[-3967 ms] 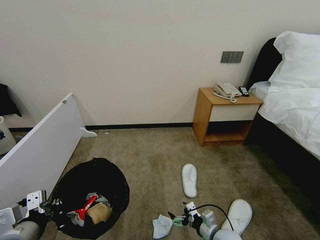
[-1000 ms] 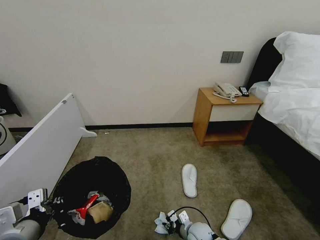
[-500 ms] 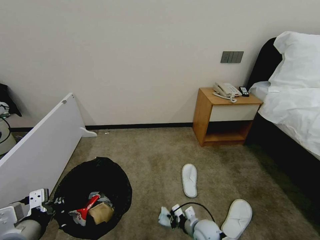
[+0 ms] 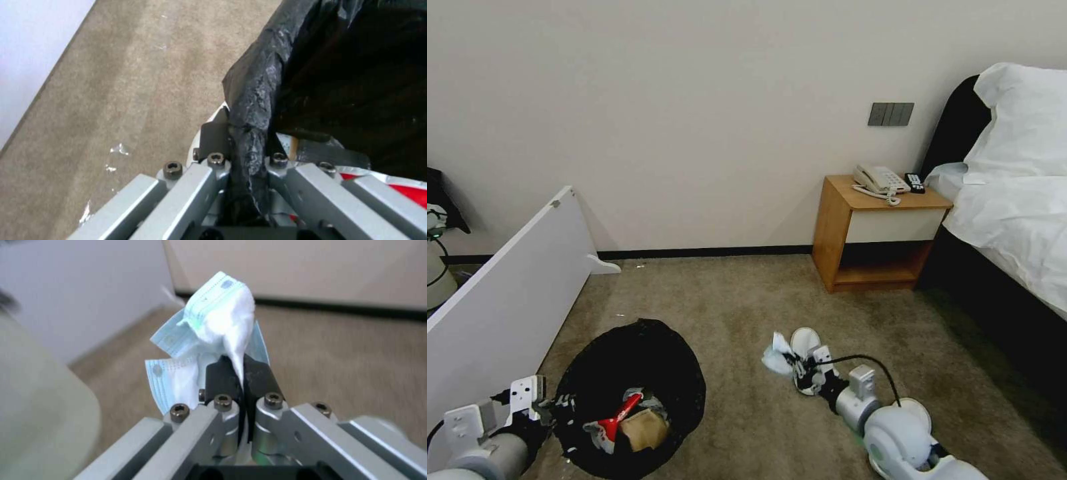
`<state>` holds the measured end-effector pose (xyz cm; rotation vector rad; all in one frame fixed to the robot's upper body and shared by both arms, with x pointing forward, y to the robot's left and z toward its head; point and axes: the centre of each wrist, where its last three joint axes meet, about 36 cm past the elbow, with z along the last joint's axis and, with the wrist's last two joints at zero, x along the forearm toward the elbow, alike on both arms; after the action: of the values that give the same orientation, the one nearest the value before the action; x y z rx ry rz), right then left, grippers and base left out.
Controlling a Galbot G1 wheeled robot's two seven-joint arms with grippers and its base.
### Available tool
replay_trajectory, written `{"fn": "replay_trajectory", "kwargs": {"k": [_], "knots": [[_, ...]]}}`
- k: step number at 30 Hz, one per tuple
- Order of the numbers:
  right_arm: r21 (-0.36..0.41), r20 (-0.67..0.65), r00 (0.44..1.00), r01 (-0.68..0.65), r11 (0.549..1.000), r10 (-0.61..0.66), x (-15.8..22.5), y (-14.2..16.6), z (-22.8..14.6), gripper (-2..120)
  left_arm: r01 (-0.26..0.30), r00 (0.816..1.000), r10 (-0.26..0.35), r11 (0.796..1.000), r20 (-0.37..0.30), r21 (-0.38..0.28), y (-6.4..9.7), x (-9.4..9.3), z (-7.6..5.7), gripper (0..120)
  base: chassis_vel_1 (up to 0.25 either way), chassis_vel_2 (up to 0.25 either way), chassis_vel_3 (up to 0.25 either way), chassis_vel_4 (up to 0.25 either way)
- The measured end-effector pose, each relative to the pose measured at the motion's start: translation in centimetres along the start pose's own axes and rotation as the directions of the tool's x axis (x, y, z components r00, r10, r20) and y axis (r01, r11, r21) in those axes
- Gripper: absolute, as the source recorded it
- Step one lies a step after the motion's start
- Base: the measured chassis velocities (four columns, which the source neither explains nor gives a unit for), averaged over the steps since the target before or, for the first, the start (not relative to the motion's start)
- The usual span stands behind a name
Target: Pick up the trash bin, then pick up the garbage from the floor and place it into the trash bin.
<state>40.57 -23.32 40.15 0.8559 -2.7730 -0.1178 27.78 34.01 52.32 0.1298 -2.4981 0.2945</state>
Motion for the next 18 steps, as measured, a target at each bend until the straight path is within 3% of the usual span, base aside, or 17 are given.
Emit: {"fn": "replay_trajectory", "kwargs": {"k": [7,13,18], "knots": [[-0.001,0.120,0.990,0.071,0.997,-0.071,-0.6,0.6,-5.0,0,-0.013,1.000,0.012,0.999,-0.012,-0.043,-0.1,-1.0,-0.5,2,0.000,0.000,0.000,0.000],[0.022,0.232,0.954,0.189,0.982,-0.189,-4.1,1.6,-9.9,0,-0.038,0.999,0.036,0.997,-0.020,-0.074,-0.7,-1.5,-0.7,2,0.000,0.000,0.000,0.000],[0.034,0.275,0.919,0.284,0.958,-0.282,-6.5,2.9,-11.8,0,-0.042,0.999,0.040,0.995,-0.022,-0.086,-0.8,-1.6,-0.8,2,0.000,0.000,0.000,0.000]]}}
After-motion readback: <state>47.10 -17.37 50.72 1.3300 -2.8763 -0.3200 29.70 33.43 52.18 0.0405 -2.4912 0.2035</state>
